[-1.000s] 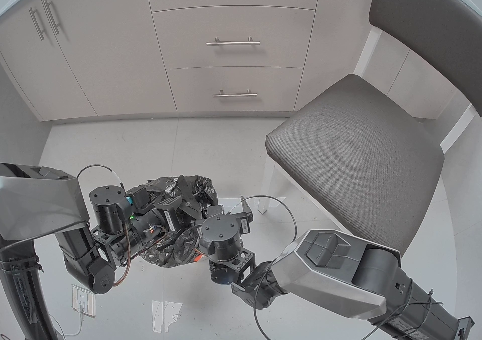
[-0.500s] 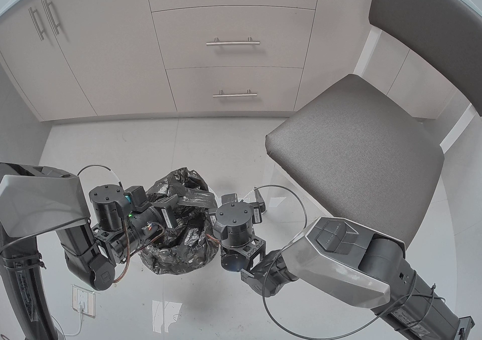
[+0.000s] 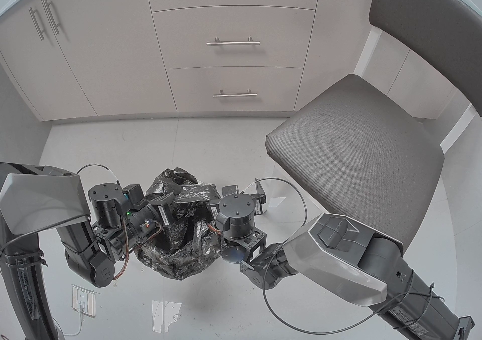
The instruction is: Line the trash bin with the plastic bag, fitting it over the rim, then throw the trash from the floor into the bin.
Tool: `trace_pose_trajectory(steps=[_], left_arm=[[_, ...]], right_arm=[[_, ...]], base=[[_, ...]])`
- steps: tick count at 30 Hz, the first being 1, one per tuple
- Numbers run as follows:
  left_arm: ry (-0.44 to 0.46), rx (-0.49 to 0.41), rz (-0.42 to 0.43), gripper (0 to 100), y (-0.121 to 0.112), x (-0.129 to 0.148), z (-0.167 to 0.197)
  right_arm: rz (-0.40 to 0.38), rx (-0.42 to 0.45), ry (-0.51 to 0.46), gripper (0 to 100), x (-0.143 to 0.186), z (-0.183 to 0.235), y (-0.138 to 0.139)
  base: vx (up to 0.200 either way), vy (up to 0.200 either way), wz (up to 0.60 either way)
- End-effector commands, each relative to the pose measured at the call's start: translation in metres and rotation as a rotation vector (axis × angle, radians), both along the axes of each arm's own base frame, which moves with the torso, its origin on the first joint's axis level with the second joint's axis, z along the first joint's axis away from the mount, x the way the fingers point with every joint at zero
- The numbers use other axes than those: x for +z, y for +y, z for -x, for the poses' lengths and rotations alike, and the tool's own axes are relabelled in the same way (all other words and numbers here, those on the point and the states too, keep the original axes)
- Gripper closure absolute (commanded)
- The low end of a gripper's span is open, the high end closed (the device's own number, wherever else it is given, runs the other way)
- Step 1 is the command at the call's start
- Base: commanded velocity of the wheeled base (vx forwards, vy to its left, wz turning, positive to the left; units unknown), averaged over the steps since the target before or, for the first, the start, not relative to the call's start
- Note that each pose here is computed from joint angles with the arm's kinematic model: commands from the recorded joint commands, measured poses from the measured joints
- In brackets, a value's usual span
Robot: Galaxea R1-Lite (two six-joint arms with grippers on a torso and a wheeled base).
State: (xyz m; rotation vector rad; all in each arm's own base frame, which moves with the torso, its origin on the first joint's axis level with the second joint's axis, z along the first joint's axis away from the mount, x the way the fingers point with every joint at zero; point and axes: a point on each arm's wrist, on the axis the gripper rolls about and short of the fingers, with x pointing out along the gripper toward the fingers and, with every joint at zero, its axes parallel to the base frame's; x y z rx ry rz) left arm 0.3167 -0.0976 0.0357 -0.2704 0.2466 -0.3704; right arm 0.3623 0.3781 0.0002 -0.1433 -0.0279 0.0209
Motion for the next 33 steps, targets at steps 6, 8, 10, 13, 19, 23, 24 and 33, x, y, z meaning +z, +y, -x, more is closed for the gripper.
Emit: trace_pose_trajectory(steps=[6,8,10,13,19,23,24,33], left_arm=[[0.010,-0.004,-0.018,100,-0.0020,-0.0011,0.0016],[0.015,-0.001,-0.020,100,-0.0020,-0.0015,0.0014],[0.017,0.011,-0.023,100,-0.0012,-0.0011,0.0014],[0.024,0.024,-0.030,100,-0.0014,-0.0016,0.0014],[0.030,0.027,-0.033,100,-0.0016,-0.0008,0.0020],[0.043,0.028,-0.038,0,-0.0010,0.0000,0.0024],[0.043,0.028,-0.038,0,-0.0010,0.0000,0.0024],[0.030,0.036,-0.033,0,0.0011,0.0016,0.0005]], right_arm=[[0.004,0.001,0.003,0,-0.0032,0.0002,0.0005],[0.003,0.003,0.002,0,-0.0024,0.0008,0.0011],[0.004,0.004,0.003,0,-0.0028,0.0015,0.0015],[0.004,0.004,0.003,0,-0.0028,0.0015,0.0015],[0.005,0.004,0.004,0,-0.0034,0.0014,0.0016],[0.006,0.004,0.005,0,-0.0042,0.0014,0.0016],[0.006,0.004,0.005,0,-0.0042,0.0014,0.0016],[0.008,0.004,0.005,0,-0.0039,0.0013,0.0018]], base=[[0.000,0.000,0.00],[0.000,0.000,0.00],[0.000,0.000,0.00],[0.000,0.000,0.00],[0.000,0.000,0.00],[0.000,0.000,0.00],[0.000,0.000,0.00],[0.000,0.000,0.00]])
